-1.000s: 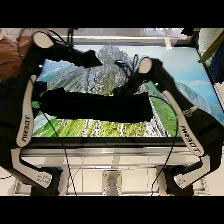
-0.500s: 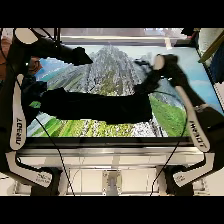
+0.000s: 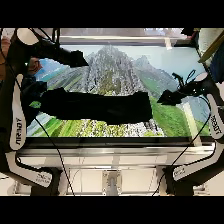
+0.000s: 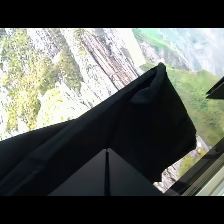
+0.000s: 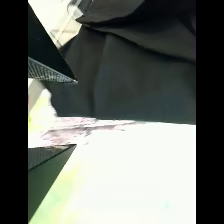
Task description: Fold the clothes and pants, and hang the long-sleeved shirts on hangers.
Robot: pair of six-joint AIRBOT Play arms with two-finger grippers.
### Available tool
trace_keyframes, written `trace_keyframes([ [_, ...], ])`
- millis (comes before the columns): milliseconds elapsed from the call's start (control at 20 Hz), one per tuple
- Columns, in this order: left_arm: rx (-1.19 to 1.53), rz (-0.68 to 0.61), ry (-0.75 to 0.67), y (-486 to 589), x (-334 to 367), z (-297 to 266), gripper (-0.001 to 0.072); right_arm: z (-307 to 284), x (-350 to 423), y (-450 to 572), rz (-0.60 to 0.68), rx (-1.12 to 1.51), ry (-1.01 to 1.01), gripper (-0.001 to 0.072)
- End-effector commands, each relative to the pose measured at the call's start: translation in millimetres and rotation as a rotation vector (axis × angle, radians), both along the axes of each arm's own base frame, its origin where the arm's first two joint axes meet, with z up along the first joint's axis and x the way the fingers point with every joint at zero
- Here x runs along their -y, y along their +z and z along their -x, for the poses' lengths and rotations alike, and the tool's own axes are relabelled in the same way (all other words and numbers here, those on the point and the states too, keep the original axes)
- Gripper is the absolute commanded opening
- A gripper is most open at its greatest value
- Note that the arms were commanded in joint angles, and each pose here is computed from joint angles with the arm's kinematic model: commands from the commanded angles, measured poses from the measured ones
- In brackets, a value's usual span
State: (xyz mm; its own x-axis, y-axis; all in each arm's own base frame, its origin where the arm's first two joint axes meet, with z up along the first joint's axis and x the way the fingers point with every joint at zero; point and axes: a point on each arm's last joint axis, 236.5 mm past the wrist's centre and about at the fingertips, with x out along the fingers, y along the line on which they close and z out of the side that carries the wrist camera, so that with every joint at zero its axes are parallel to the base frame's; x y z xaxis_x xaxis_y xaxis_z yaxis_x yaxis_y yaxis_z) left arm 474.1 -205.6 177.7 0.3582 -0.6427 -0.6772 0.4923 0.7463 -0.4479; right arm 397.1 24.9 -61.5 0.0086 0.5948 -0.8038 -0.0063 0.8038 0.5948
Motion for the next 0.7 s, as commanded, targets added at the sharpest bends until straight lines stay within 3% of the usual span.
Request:
trace_keyframes([
  [0,-0.024,0.007,0.029,-1,-2,-1,0.0025,-10,-23,-31,-0.119,0.019,-0.011,0.0429],
  [450,-0.025,0.008,0.03,-1,-1,0,0.0025,-9,-93,-51,-0.145,0.018,0.105,0.0407],
  [550,-0.024,0.007,0.029,-1,-2,0,0.0025,0,-103,-43,-0.167,-0.003,0.154,0.0096],
  [600,-0.023,-0.005,0.034,-3,-4,-1,0.0025,6,-104,-36,-0.189,-0.024,0.182,0.0011],
  [650,-0.021,-0.033,0.042,-7,-8,-3,0.0025,10,-102,-28,-0.209,-0.04,0.2,0.001],
])
